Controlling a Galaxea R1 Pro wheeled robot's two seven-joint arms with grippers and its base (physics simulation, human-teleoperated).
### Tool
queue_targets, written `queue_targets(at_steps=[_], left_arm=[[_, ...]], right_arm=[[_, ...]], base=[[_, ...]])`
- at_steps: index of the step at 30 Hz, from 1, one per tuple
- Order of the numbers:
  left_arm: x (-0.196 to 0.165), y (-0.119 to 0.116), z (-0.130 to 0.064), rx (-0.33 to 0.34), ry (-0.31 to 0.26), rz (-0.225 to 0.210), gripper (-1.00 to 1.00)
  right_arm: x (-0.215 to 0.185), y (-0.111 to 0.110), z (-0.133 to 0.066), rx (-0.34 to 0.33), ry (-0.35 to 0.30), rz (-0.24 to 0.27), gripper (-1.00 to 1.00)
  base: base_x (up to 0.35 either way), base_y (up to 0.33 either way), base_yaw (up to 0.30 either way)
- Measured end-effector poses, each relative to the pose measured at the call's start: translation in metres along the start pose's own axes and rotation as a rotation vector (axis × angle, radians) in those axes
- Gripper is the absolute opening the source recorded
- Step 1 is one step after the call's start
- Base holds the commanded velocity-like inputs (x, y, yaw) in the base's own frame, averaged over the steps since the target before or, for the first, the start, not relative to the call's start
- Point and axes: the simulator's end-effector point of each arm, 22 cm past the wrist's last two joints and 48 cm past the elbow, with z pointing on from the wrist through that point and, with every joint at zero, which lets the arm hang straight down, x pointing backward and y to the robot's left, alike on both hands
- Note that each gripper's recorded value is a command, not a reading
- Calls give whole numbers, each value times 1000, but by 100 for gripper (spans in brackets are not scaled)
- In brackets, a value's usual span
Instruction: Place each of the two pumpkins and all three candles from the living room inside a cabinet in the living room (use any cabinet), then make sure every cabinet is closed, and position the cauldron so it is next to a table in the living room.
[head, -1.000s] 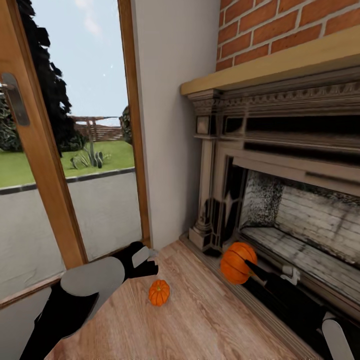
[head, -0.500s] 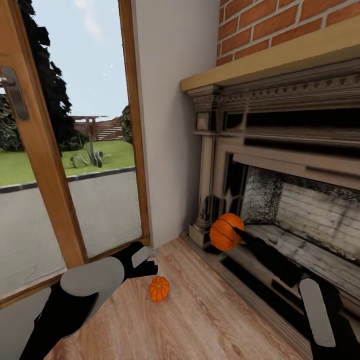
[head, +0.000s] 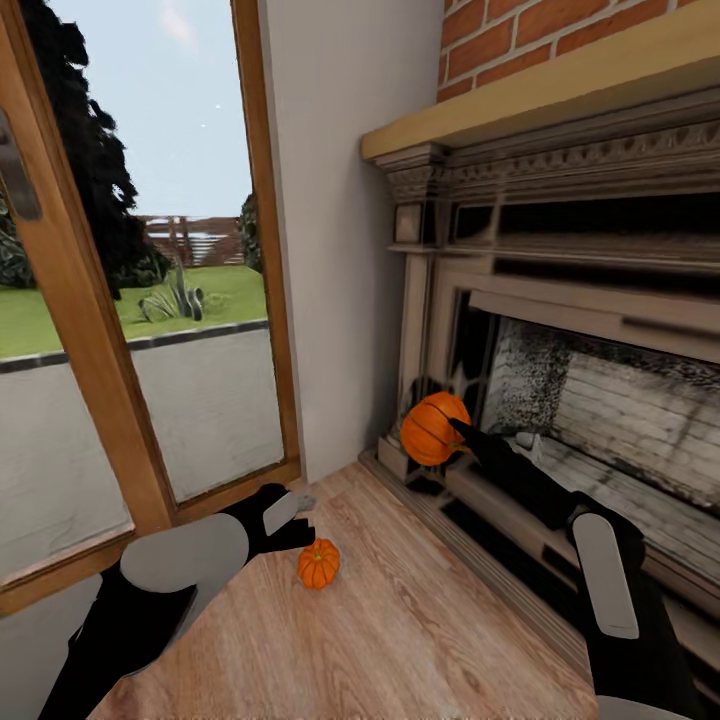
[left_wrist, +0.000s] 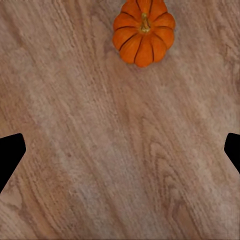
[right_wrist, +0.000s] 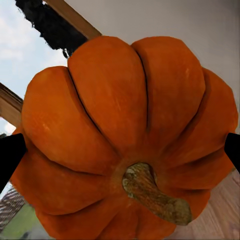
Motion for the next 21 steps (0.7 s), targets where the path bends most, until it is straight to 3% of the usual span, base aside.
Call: queue_targets(at_steps=[8,21], left_arm=[[7,3,17,-19,17,25,100],[26,3,45,-27,71,32,100]], right_arm=[[19,-1,-11,-106,43,23,-100],[5,-52,-35,-40,-20,68,-100]], base=[[0,0,0],[0,0,0]])
